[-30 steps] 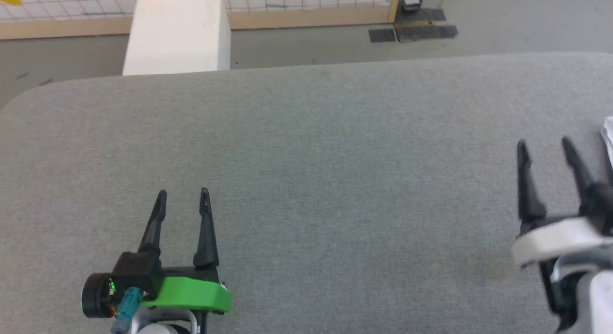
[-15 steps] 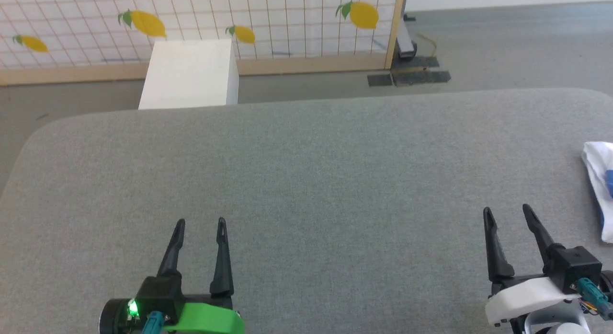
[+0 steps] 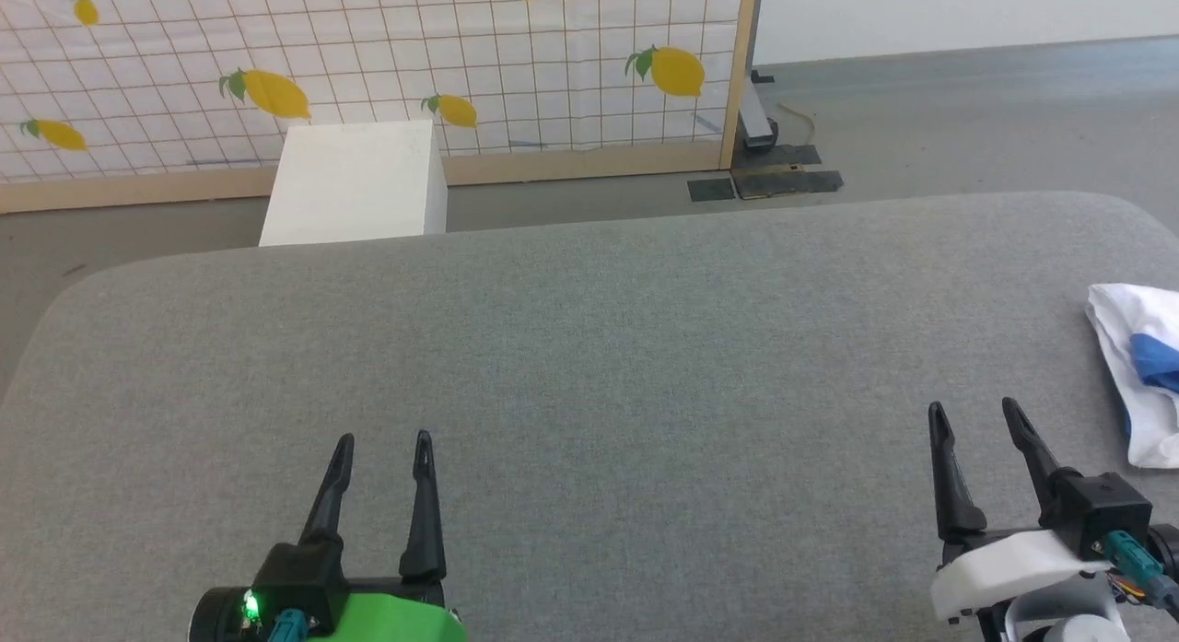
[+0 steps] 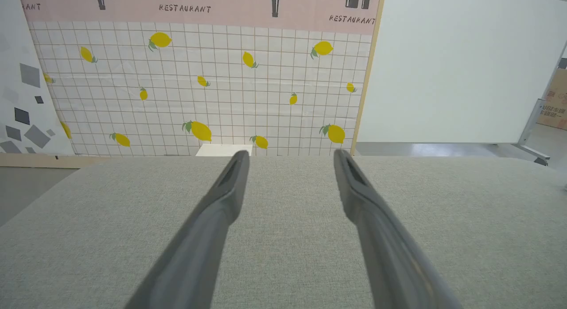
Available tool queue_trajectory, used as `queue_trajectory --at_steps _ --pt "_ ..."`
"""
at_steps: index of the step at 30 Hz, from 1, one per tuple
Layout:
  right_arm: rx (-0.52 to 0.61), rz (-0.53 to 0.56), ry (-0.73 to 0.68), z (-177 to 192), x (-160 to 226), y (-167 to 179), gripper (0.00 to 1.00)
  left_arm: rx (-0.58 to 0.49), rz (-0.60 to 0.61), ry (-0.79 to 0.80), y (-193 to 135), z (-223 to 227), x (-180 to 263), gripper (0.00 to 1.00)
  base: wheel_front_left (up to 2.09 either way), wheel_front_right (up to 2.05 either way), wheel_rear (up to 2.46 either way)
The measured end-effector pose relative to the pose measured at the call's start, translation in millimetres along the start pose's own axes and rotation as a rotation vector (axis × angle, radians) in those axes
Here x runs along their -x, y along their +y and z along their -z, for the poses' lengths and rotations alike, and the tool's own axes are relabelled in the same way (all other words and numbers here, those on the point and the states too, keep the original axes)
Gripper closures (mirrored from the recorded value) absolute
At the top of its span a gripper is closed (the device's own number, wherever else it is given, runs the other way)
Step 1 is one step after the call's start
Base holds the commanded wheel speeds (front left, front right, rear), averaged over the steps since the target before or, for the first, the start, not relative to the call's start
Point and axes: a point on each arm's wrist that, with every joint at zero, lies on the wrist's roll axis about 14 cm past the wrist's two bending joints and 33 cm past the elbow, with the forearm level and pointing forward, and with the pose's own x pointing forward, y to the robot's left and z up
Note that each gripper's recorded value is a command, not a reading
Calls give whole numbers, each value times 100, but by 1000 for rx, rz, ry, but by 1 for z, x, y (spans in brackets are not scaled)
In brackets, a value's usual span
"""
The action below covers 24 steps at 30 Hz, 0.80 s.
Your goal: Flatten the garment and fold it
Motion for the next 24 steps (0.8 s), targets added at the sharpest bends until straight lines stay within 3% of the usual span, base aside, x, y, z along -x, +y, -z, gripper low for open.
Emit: queue_trajectory --at_steps 11,12,24 --pt "-1 13 -2 1 -5 -4 0 -6 10 47 -1 16 -2 0 0 0 0" --pt "-1 14 -2 1 -4 -4 100 -10 8 46 0 16 -2 100 0 0 0" --pt "-1 6 5 1 -5 -2 100 -4 0 55 2 17 -1 100 0 0 0"
